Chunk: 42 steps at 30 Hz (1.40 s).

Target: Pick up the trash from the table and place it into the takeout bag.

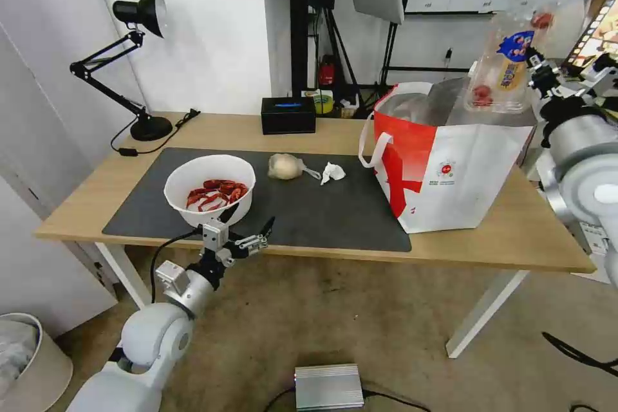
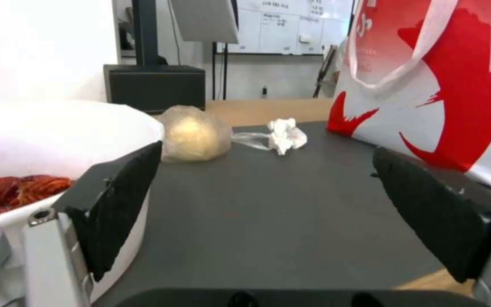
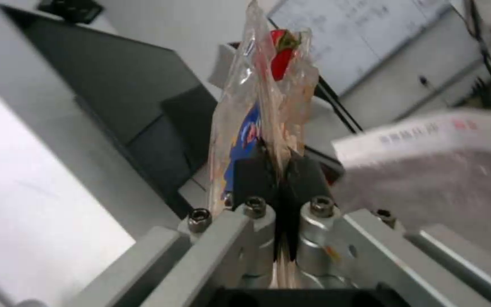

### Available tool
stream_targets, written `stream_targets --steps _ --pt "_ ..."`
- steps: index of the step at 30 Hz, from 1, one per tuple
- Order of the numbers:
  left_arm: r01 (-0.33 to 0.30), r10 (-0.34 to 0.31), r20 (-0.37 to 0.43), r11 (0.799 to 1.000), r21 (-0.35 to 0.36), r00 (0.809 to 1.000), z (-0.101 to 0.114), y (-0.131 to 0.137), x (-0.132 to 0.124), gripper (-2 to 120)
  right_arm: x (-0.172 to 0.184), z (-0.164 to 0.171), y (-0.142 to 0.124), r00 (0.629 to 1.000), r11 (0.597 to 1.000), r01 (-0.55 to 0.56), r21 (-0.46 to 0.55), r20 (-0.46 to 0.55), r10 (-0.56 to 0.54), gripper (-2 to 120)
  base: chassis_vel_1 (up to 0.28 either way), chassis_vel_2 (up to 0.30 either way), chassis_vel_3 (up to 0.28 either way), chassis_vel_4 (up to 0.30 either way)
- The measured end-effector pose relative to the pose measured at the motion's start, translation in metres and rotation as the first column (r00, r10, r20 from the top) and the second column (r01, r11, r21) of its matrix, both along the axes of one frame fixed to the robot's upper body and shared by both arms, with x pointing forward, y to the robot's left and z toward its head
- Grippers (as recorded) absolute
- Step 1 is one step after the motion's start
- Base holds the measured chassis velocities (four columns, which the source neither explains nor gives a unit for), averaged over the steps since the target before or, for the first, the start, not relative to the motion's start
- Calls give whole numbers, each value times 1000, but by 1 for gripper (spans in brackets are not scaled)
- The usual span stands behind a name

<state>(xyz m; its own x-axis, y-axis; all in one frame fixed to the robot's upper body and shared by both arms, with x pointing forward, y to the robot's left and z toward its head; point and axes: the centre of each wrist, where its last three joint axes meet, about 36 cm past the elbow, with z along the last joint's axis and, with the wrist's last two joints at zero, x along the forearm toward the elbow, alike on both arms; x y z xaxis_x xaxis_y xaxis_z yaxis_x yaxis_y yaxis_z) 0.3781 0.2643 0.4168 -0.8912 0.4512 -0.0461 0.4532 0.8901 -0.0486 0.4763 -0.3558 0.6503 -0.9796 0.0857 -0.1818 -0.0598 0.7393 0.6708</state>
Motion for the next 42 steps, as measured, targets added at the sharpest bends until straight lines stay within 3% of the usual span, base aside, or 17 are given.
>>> stream_targets --steps 2,14,25,32,34,36,42 --pt "0 0 -3 1000 0 1000 -1 0 0 100 9 -3 2 999 998 13 54 -36 -11 0 0 0 0 0" --pt "12 -12 -10 1000 -2 1000 -4 -1 -1 100 49 10 24 981 985 87 146 -183 -59 0 0 0 0 0" --pt "5 -5 -11 1000 -1 1000 -5 2 -1 100 64 6 36 947 978 119 173 -317 -59 0 0 0 0 0" --pt "3 -3 -10 1000 -4 1000 -5 2 -1 100 64 4 37 939 980 115 163 -340 -54 0 0 0 0 0" --pt "2 -2 -10 1000 -5 1000 -5 2 -1 100 64 3 37 938 980 114 161 -342 -53 2 0 0 0 0" --pt "1 -1 -10 1000 -6 1000 -5 2 -1 100 63 2 37 937 981 114 158 -344 -53 13 0 0 0 0" --pt "0 0 -8 1000 -8 1000 -5 2 -1 100 60 2 37 940 982 109 154 -337 -51 32 0 0 0 0"
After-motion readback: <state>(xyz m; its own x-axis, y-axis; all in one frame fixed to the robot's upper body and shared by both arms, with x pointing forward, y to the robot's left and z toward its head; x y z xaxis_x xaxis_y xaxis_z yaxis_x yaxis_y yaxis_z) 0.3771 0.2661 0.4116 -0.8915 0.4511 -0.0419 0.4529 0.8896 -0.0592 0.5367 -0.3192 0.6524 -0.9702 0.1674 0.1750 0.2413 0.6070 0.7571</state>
